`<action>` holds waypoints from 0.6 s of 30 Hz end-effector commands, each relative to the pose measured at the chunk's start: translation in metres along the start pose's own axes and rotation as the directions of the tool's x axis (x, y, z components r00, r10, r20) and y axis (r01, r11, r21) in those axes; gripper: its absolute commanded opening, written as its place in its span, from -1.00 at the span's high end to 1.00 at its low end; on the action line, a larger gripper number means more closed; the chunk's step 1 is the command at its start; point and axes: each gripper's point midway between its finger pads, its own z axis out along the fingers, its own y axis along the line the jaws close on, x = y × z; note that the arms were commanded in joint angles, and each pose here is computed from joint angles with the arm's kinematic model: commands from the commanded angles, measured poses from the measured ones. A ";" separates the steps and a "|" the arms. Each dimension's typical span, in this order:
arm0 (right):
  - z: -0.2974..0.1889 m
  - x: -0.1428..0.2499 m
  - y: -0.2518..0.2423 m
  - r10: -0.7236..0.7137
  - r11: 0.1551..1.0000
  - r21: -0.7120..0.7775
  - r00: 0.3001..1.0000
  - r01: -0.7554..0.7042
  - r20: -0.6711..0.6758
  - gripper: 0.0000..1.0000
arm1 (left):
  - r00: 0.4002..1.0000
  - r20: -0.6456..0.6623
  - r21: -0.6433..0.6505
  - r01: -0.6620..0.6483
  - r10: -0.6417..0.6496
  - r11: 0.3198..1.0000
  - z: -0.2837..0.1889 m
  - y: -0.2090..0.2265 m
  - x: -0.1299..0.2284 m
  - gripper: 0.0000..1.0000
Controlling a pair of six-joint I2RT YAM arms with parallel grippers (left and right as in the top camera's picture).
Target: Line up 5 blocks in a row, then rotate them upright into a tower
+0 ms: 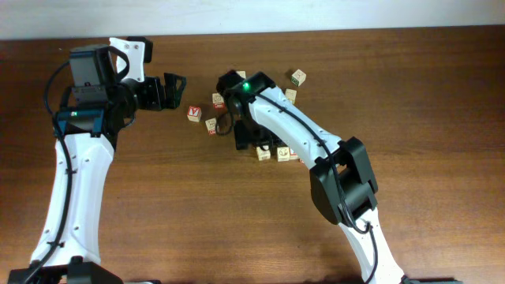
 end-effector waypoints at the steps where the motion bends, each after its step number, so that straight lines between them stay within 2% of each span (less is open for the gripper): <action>1: -0.020 -0.023 0.019 -0.099 0.992 -0.068 0.988 0.107 0.116 -0.34 | 1.000 0.014 0.009 -0.024 0.024 1.000 -0.001 -0.003 -0.007 -0.98; 4: -0.028 -0.048 0.048 -0.208 0.962 -0.119 0.944 0.245 0.258 -0.34 | 1.000 0.014 0.009 -0.024 0.024 1.000 -0.001 -0.003 -0.007 -0.98; 7: -0.035 -0.066 0.071 -0.223 0.946 -0.142 0.904 0.291 0.364 -0.37 | 1.000 0.015 0.009 -0.024 0.024 1.000 -0.001 -0.003 -0.007 -0.98; 13: -0.016 -0.080 0.103 -0.291 0.909 -0.149 0.850 0.388 0.440 -0.40 | 1.000 0.014 0.009 -0.024 0.024 1.000 -0.001 -0.003 -0.007 -0.98; 18: 0.004 -0.093 0.116 -0.280 0.905 -0.160 0.835 0.394 0.473 -0.38 | 1.000 0.014 0.009 -0.024 0.024 1.000 -0.001 -0.003 -0.007 -0.98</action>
